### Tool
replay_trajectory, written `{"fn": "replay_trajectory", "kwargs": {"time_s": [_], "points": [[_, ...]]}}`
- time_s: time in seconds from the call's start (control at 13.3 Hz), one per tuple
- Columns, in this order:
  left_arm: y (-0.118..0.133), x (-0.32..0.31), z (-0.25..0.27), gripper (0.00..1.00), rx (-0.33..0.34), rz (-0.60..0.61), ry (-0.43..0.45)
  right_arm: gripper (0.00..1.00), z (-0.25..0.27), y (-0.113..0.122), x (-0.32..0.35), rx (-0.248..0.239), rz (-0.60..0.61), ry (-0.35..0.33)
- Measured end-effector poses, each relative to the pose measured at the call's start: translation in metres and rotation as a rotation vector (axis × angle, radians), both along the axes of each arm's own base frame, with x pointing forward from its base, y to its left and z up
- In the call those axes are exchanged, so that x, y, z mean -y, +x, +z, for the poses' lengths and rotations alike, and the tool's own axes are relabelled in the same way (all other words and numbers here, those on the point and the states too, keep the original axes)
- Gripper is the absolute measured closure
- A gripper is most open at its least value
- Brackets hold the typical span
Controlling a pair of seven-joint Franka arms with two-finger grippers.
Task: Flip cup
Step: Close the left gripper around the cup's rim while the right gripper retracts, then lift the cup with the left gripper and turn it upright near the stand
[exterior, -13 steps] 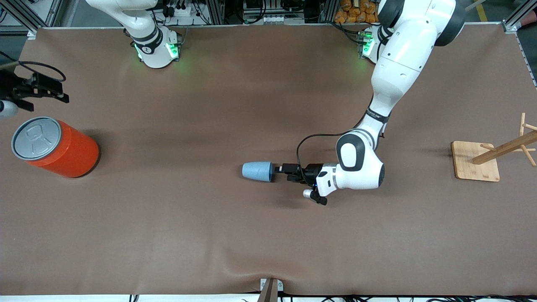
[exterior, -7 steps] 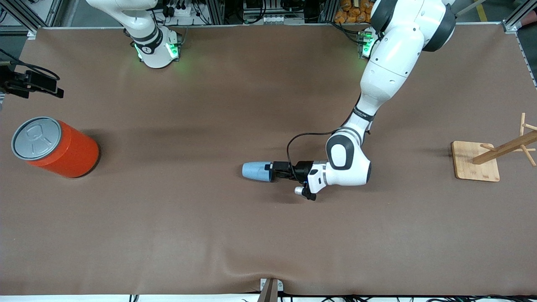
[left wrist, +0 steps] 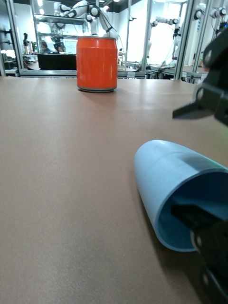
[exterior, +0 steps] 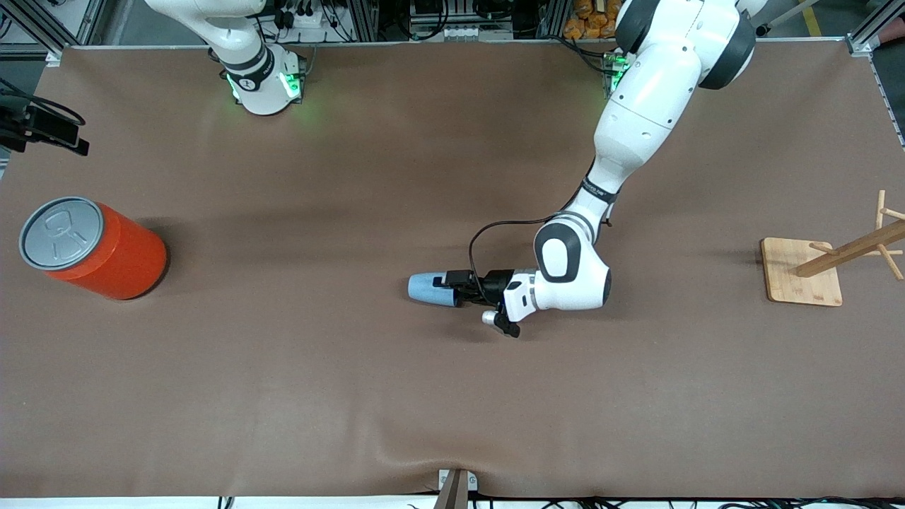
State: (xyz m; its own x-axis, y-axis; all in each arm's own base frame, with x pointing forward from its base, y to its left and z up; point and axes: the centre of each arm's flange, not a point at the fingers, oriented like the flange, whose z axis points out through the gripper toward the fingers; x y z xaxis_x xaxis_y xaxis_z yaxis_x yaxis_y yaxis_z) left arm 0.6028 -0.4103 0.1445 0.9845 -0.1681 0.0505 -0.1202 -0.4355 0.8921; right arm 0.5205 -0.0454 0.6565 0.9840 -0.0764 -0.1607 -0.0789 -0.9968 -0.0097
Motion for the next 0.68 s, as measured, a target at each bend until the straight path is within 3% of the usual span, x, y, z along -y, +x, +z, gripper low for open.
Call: {"fn": "replay_trajectory", "kwargs": {"time_s": [0.38,0.53,0.68], "points": [[0.004,0.002,0.007,0.88,0.019,0.000,-0.016,0.00,0.006,0.005,0.009,0.053,-0.023,0.000],[0.012,0.003,0.021,0.93,0.034,0.013,-0.025,0.00,0.008,0.008,0.007,0.080,-0.021,0.008],[0.017,0.004,0.035,0.94,0.005,0.036,-0.024,0.00,0.009,0.009,0.005,0.094,-0.019,0.024]]}}
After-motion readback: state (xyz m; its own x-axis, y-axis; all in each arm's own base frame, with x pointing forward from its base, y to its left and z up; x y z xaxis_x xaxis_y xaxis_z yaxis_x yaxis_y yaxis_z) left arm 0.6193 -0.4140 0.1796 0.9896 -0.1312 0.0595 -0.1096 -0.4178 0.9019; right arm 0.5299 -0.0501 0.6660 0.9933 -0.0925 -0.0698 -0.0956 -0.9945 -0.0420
